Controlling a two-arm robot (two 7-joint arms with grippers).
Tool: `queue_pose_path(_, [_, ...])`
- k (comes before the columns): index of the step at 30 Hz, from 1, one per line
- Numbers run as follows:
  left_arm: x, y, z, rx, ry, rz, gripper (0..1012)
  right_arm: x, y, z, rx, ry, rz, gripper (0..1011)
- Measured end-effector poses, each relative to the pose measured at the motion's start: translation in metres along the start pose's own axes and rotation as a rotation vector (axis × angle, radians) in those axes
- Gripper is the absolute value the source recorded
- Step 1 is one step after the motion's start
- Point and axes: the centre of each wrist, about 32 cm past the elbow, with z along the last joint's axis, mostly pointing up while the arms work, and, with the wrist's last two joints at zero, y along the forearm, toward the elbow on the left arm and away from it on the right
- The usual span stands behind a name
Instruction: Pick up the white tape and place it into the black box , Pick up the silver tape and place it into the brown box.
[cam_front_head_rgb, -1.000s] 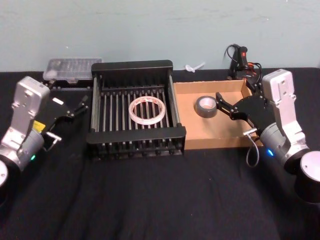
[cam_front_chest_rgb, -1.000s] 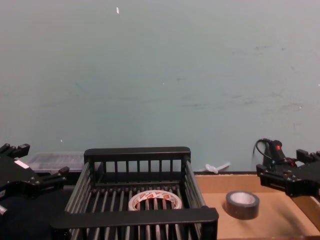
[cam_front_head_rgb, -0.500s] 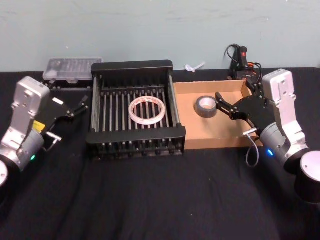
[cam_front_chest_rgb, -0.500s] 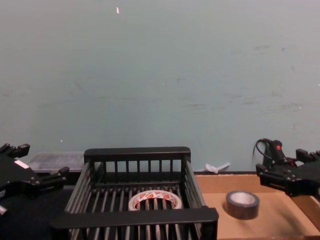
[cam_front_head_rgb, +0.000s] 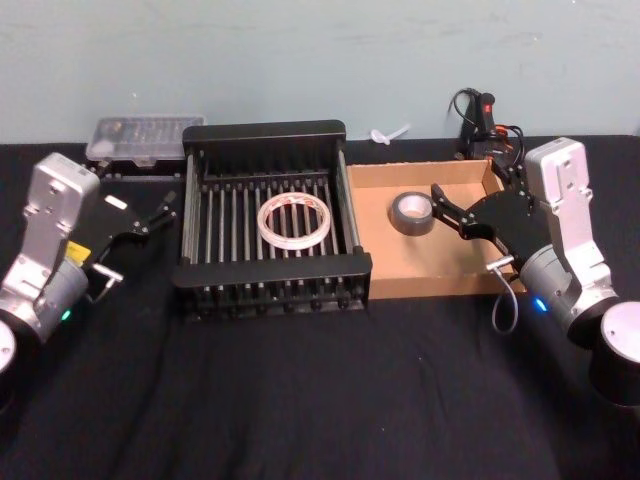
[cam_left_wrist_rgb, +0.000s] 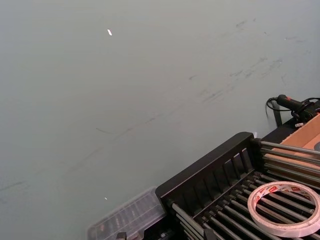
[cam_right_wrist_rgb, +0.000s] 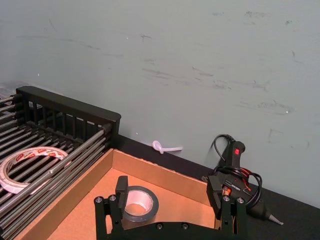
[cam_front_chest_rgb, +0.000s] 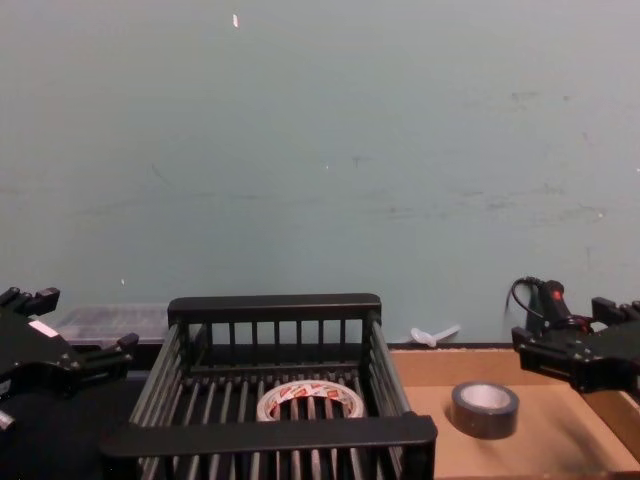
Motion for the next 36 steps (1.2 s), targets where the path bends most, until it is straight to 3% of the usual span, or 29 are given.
queue_pose_path(36, [0.0, 0.0, 0.0, 0.0, 0.0, 0.0, 1001, 0.0, 0.0, 0.0, 0.0, 0.0, 0.0, 1002])
